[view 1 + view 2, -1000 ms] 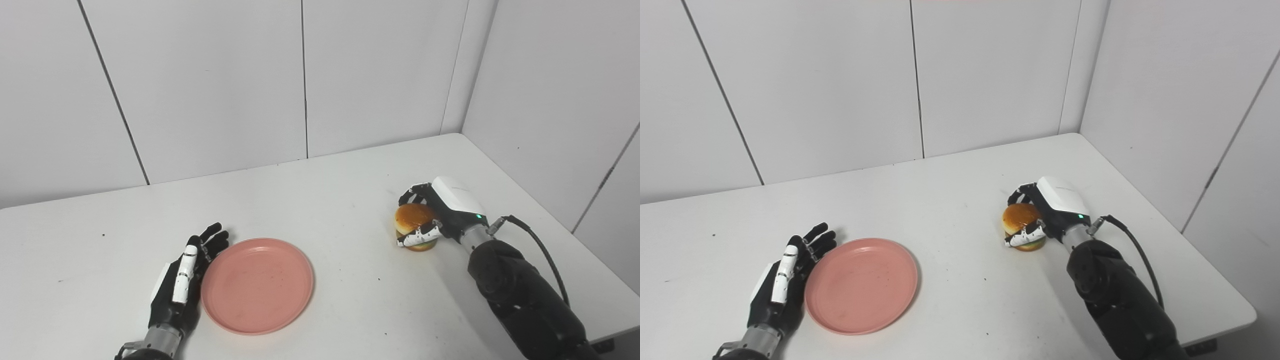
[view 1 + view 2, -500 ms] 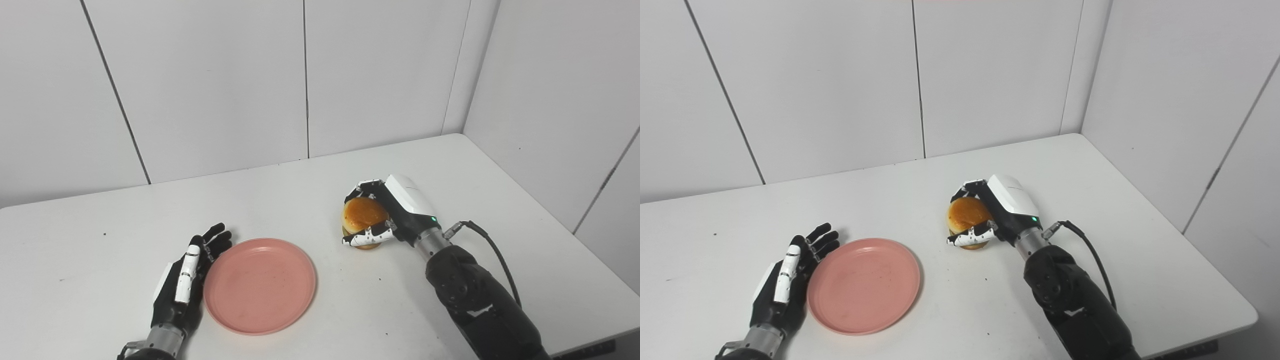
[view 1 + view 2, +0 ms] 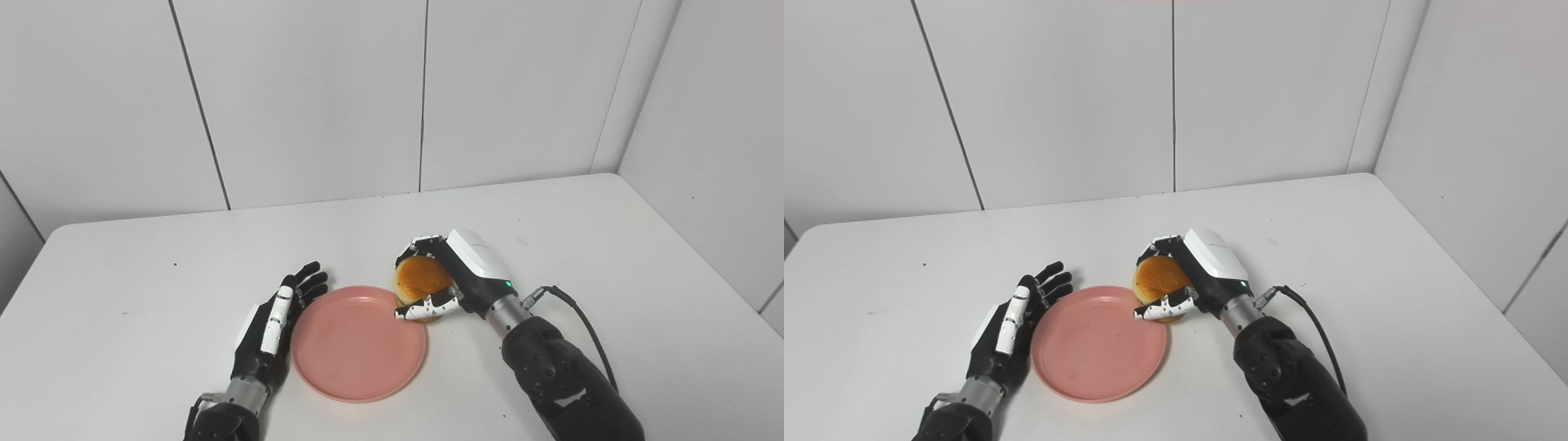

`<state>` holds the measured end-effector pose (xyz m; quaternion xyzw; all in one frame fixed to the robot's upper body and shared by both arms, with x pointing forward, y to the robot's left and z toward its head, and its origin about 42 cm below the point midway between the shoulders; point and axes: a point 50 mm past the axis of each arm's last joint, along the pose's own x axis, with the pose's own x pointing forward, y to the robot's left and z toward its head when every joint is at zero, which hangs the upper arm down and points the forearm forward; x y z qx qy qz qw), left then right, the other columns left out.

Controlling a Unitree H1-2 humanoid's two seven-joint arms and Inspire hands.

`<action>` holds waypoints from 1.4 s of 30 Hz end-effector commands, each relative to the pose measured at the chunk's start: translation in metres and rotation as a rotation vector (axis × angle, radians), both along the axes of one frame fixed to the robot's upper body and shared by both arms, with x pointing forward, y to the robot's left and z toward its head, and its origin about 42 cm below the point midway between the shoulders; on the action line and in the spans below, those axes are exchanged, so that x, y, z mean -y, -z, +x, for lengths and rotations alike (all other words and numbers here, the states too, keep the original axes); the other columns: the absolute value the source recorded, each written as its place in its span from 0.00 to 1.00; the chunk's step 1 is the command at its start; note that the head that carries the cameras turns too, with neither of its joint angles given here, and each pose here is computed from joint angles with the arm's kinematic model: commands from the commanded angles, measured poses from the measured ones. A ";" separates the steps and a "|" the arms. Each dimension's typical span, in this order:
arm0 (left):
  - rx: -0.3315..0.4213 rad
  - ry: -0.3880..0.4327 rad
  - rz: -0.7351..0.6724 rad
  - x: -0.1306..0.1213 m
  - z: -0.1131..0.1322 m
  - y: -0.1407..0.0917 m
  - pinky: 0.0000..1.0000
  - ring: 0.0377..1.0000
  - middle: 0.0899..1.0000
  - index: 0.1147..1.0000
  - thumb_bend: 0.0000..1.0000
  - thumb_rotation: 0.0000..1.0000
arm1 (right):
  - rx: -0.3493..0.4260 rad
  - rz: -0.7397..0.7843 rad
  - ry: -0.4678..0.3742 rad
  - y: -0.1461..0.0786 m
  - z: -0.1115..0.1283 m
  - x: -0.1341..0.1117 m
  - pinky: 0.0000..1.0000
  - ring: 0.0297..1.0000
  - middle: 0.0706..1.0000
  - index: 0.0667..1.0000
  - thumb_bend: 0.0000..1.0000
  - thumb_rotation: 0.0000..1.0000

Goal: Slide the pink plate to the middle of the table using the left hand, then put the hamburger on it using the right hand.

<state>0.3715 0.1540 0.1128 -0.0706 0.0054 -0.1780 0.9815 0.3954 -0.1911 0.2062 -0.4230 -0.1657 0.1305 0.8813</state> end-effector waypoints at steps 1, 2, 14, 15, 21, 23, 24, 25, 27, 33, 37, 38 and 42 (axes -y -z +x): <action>-0.042 0.004 0.015 0.005 0.000 0.008 0.89 0.88 0.86 0.82 0.44 1.00 | 0.093 0.016 -0.072 -0.029 0.008 -0.015 0.17 0.21 0.40 0.46 0.52 0.00; -0.038 0.004 0.014 0.006 0.000 0.008 0.89 0.88 0.86 0.82 0.43 1.00 | 0.086 0.022 -0.084 -0.029 0.008 -0.018 0.17 0.21 0.41 0.45 0.52 0.00; -0.043 -0.005 0.010 0.017 0.001 0.006 0.90 0.89 0.86 0.82 0.45 1.00 | 0.063 -0.003 -0.175 -0.023 0.003 -0.040 0.20 0.26 0.37 0.47 0.52 0.00; -0.042 -0.004 0.006 0.018 0.001 0.005 0.90 0.89 0.86 0.82 0.44 1.00 | 0.057 -0.011 -0.180 -0.021 0.002 -0.042 0.21 0.27 0.37 0.48 0.52 0.00; -0.047 -0.003 -0.013 0.021 -0.001 0.003 0.91 0.90 0.86 0.81 0.47 1.00 | 0.030 -0.040 -0.187 -0.010 -0.003 -0.048 0.22 0.27 0.37 0.48 0.51 0.00; -0.044 -0.003 -0.015 0.021 -0.001 0.002 0.90 0.90 0.85 0.81 0.46 1.00 | 0.025 -0.058 -0.193 -0.007 -0.004 -0.048 0.22 0.26 0.36 0.48 0.51 0.00; -0.040 -0.003 -0.012 0.021 0.000 0.002 0.90 0.89 0.85 0.81 0.45 1.00 | 0.018 -0.070 -0.197 -0.006 -0.004 -0.048 0.21 0.24 0.39 0.47 0.52 0.00; -0.036 0.000 -0.008 0.021 0.000 0.002 0.89 0.89 0.85 0.81 0.45 1.00 | 0.011 -0.078 -0.203 -0.004 -0.005 -0.048 0.24 0.26 0.36 0.47 0.51 0.00; -0.035 0.006 -0.009 0.021 0.000 0.002 0.89 0.89 0.85 0.81 0.44 1.00 | 0.000 -0.083 -0.221 -0.001 -0.005 -0.049 0.24 0.27 0.36 0.47 0.51 0.00; -0.026 0.003 -0.004 0.019 -0.001 0.003 0.87 0.88 0.85 0.81 0.43 1.00 | -0.026 -0.075 -0.258 0.008 -0.005 -0.050 0.20 0.24 0.41 0.45 0.52 0.00; -0.028 0.004 -0.009 0.019 -0.001 0.004 0.87 0.87 0.85 0.81 0.42 1.00 | -0.028 -0.078 -0.253 0.014 -0.008 -0.050 0.24 0.29 0.39 0.47 0.52 0.00; -0.028 0.004 -0.010 0.019 -0.001 0.004 0.87 0.87 0.85 0.81 0.41 1.00 | -0.026 -0.079 -0.254 0.015 -0.009 -0.050 0.26 0.31 0.38 0.48 0.51 0.00; -0.036 0.011 -0.012 0.020 -0.003 0.006 0.91 0.88 0.85 0.82 0.43 1.00 | -0.037 -0.082 -0.251 0.019 -0.014 -0.048 0.43 0.48 0.42 0.49 0.52 0.00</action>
